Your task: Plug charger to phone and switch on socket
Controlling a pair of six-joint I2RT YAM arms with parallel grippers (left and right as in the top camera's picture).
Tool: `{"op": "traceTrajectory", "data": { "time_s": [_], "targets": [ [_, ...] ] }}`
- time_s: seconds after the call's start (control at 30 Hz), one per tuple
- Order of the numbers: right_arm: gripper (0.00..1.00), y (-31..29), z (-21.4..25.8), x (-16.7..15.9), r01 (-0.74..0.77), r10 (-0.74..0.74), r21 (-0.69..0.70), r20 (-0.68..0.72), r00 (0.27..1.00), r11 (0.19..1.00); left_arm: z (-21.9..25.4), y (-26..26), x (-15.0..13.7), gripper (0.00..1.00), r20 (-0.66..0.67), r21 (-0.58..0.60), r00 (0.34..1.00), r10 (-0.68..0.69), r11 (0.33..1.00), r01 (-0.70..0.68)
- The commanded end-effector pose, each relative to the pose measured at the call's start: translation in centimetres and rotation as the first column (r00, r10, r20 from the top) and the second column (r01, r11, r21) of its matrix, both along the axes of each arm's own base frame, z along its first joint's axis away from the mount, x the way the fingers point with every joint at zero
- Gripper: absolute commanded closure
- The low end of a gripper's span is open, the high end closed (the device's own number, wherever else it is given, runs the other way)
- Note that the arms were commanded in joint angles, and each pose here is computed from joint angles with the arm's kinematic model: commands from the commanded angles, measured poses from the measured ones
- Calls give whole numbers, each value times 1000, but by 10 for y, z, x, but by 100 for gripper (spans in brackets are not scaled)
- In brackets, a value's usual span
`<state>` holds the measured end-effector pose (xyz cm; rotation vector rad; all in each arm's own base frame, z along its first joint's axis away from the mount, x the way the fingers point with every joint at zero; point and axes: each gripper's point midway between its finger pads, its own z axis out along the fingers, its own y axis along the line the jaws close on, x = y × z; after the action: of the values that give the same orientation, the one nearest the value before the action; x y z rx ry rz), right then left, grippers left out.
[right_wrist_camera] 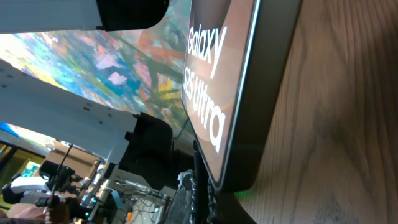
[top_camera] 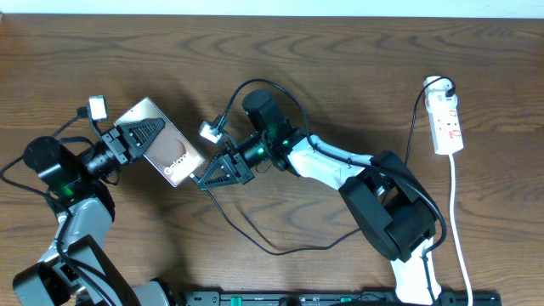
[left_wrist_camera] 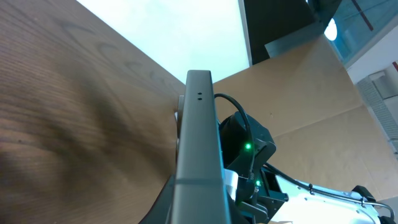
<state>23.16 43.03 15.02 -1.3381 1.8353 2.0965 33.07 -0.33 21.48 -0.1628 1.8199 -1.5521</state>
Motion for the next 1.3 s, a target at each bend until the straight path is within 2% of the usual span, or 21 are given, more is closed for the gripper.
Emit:
{"op": "traceTrajectory", "data": {
  "time_s": [0.0,1.27],
  "targets": [
    [99,0,-3,12,48,-48,-18,6,999,999,3,-5,-5,93,20,9,999,-48,999,48],
    [99,0,-1,24,97,-98,-45,-22,995,994,-3,-7,-8,93,20,11,999,-48,999,48]
  ]
}}
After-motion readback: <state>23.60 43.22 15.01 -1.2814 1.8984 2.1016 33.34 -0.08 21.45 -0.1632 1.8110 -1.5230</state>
